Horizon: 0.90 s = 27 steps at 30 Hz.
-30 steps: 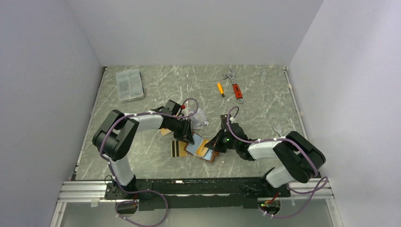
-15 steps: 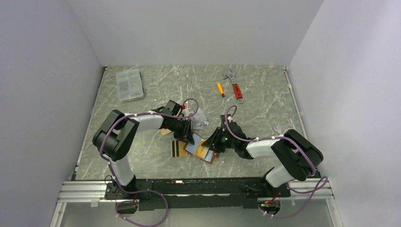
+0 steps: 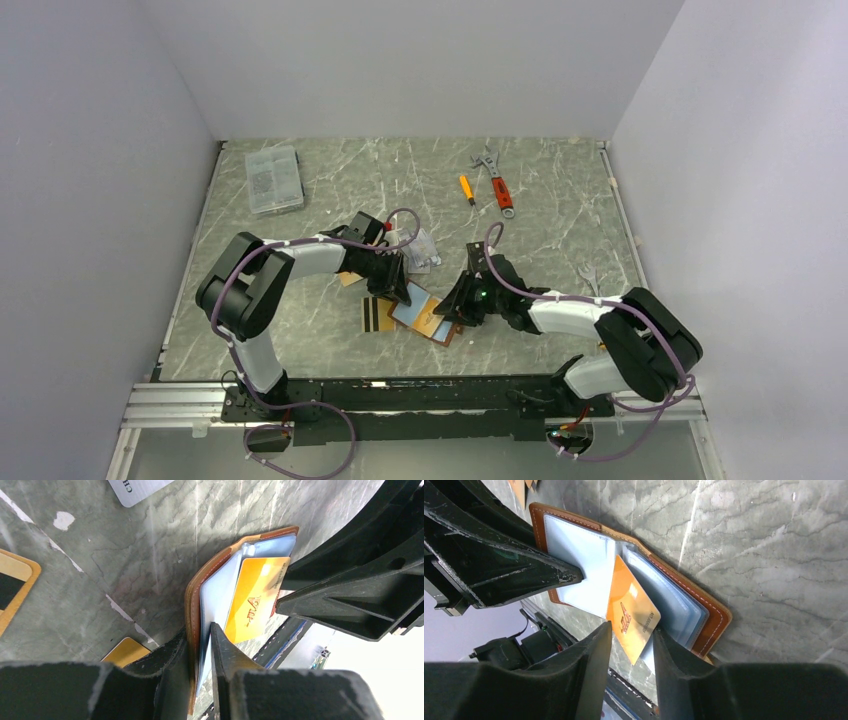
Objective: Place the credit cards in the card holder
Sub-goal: Insert the credit card into the card holder.
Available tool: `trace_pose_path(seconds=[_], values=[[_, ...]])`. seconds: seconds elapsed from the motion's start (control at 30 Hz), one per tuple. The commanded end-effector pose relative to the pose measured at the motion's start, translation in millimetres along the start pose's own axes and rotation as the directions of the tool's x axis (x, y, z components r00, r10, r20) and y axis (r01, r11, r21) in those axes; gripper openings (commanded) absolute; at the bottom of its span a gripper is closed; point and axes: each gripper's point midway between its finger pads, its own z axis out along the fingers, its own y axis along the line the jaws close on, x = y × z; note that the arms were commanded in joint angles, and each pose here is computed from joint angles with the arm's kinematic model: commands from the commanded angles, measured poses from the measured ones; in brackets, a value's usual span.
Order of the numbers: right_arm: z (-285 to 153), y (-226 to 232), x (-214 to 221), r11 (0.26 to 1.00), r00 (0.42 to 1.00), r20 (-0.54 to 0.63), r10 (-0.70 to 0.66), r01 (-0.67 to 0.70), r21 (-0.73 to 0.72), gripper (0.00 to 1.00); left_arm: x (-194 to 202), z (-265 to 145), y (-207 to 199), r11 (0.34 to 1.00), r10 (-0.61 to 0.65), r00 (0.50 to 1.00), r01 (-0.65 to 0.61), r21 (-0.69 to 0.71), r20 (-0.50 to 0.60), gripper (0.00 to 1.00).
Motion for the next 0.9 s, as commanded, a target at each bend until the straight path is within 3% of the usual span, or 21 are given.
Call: trace_pose_path(seconds=[0.0, 0.27, 0.37, 0.87], values=[[0, 5, 3, 1.000, 0.999, -0.035, -0.014, 0.014, -0.001, 0.35, -6, -7, -9, 1.000, 0.022, 0.999, -0.022, 0.000, 0.025, 0.23], [6, 13, 2, 0.999, 0.999, -0.046, 0.002, -0.003, -0.037, 0.15, -6, -8, -11, 1.000, 0.021, 0.999, -0.021, 0.003, 0.028, 0.23], [7, 16, 0, 0.999, 0.999, -0.037, 0.016, -0.018, -0.049, 0.01, -6, -8, -11, 1.000, 0.022, 0.999, -0.022, 0.004, 0.028, 0.23], [0, -3, -19, 0.999, 0.994, 0.101, 0.048, -0.049, 0.001, 0.00, -5, -8, -11, 1.000, 0.018, 0.999, -0.018, 0.003, 0.027, 0.24]])
